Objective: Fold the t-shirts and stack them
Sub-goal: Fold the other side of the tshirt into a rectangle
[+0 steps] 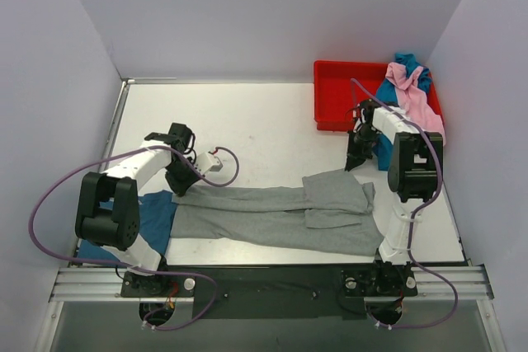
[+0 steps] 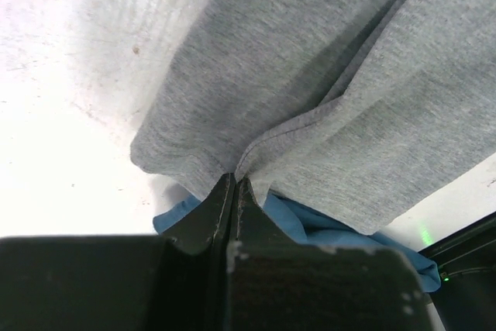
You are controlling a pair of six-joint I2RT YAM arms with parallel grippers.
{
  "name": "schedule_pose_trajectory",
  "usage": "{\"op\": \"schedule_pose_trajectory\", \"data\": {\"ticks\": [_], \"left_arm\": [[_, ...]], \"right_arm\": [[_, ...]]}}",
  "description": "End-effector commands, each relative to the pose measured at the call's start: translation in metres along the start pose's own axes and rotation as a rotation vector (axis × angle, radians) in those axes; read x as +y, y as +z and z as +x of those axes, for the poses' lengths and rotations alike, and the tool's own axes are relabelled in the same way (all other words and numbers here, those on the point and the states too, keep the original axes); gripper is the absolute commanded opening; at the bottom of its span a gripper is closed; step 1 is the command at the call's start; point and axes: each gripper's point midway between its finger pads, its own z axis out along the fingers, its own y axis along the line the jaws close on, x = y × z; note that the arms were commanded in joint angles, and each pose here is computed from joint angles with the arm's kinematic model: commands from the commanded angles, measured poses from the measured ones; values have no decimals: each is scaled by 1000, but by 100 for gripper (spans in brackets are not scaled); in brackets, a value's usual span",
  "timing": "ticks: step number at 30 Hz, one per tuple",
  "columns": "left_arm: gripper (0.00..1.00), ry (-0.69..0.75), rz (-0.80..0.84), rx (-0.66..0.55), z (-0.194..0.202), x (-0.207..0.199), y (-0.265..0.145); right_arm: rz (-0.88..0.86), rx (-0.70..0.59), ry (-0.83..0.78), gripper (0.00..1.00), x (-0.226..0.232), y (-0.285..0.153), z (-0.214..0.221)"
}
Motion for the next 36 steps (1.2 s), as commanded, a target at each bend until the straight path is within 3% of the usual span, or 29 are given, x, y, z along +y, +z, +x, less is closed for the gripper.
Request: {"op": "schedule_pose_trajectory", "data": {"ticks": [1,9,16,20,29,32,36], "left_arm": [[0,4,-45,-52,-19,15,-11],[0,-41,-120,-172,-59,43,-44],[0,-124,-382,-226,-87,113,-61],[0,-187,-436,-277,-105,135,-73],[0,-180,-404,-257,-94,132,-75],[0,-134,-342,-224,-88,113,-67],[0,-83,-193,-188,-66,71,-52]], "right_arm": [[-62,18,-26,0,9,-6,7],[-68,-118,-37,0,13,-80,8],[-138,-220,51,0,-2,-136,12],[-145,-272,67,0,-7,-164,16],[-104,-240,90,0,-17,-177,63],[-105,-211,83,0,-17,-178,78],[-154,-43,91,0,-9,-164,118]]}}
